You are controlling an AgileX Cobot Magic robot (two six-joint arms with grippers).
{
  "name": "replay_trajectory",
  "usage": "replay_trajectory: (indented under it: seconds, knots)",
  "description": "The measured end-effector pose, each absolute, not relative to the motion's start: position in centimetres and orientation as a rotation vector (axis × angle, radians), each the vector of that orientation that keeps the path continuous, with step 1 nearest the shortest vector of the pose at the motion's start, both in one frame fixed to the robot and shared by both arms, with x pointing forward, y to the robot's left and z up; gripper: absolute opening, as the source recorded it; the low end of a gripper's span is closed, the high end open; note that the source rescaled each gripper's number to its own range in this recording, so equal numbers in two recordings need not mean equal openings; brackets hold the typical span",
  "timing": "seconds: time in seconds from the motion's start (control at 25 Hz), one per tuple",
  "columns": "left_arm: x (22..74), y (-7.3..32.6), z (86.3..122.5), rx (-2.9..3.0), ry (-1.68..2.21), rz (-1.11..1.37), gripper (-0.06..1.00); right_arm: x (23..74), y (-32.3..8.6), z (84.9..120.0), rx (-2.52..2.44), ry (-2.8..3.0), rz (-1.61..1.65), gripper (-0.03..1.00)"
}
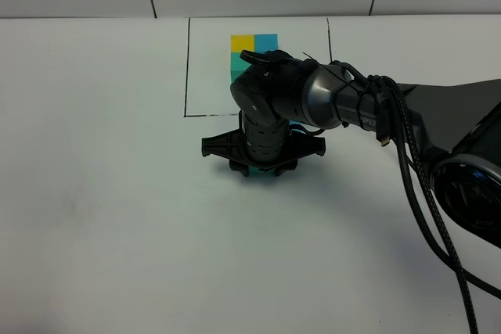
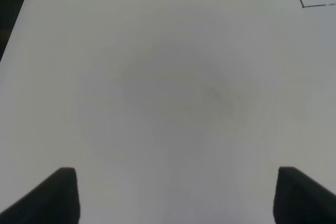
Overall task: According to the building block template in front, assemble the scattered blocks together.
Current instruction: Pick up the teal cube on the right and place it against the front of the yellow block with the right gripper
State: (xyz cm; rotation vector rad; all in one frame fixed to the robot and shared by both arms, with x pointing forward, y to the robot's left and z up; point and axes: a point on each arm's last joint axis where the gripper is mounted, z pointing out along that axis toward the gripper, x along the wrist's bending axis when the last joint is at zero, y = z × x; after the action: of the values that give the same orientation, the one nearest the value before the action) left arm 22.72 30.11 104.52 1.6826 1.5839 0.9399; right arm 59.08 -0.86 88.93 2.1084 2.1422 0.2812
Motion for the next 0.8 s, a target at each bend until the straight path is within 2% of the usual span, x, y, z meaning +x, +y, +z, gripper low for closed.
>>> replay_trajectory:
  seconds: [0.8]
  knots:
    - [22.72,30.11,104.52,1.683,1.584,0.940,0.75,59.13,-0.94,88.92,2.062,2.190,0.275,0.03]
